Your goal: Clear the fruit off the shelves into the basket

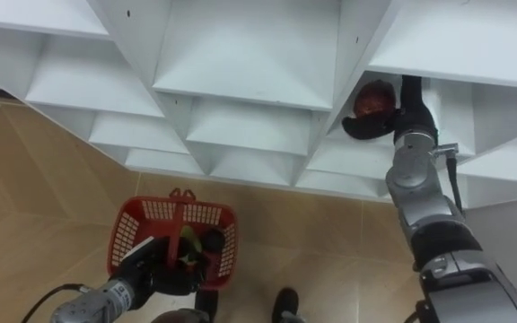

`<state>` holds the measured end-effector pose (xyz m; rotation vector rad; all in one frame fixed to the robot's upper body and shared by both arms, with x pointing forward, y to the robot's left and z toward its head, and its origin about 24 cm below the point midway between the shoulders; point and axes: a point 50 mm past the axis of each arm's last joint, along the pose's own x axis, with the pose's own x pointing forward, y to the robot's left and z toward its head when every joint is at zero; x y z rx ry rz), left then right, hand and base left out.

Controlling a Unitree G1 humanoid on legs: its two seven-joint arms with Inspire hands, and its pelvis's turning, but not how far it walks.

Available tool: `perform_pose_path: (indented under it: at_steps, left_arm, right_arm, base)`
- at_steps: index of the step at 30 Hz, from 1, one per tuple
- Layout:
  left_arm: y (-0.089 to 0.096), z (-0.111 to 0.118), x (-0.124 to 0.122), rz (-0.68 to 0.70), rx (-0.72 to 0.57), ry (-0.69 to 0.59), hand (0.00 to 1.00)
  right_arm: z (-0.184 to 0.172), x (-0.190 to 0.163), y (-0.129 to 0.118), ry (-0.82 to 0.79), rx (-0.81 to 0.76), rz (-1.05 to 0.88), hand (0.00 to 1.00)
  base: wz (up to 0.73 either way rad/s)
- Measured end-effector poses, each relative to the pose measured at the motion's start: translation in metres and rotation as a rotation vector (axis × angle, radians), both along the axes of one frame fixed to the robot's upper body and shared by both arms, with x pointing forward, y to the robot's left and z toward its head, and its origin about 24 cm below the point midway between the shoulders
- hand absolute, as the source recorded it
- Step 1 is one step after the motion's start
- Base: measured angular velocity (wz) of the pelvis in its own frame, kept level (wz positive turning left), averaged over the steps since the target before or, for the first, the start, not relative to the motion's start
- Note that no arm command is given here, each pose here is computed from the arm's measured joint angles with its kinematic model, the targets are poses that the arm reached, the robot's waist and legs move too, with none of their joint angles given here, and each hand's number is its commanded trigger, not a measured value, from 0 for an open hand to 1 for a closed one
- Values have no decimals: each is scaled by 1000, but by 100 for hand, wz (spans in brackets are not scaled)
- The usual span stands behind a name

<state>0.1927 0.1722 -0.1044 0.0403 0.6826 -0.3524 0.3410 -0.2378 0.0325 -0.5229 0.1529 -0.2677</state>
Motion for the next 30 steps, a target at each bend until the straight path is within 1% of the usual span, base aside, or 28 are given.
perform_pose_path:
  at_steps: [4, 6, 13, 22, 24, 25, 26, 27, 28, 30]
  left_arm:
    - [0, 0, 1, -2, 1, -3, 100]
    - [0, 1, 3, -2, 2, -7, 100]
    - [-1, 4, 8, -6, 2, -20, 100]
    - [-1, 4, 8, -3, 1, -21, 100]
    - [-1, 5, 9, 5, -9, -21, 100]
    - [-1, 5, 9, 4, -9, -21, 100]
    - [-1, 5, 9, -1, -8, -20, 100]
    - [-2, 4, 9, -10, -5, -18, 100]
    - [-2, 4, 9, -13, -4, -17, 100]
    - [-3, 4, 8, -18, -2, -13, 100]
  right_arm:
    - [-4, -2, -2, 27, -3, 4, 0]
    - [-8, -3, -2, 48, -29, 16, 0]
    - [-8, -3, -2, 58, -42, 30, 0]
    - [-10, -3, 0, 79, -104, 52, 0]
    - [-9, -2, 1, 80, -110, 54, 12]
    - [-9, -2, 1, 81, -111, 53, 48]
    - [-9, -2, 1, 82, -113, 53, 61]
    - [-9, -2, 1, 80, -117, 53, 98]
    - [-9, -2, 2, 79, -123, 57, 100]
    - [-6, -2, 1, 63, -154, 47, 100]
  base:
    - [0]
    - [0]
    - [0]
    - [0]
    - [0]
    - [0]
    - [0]
    - [0]
    - [0]
    - [0]
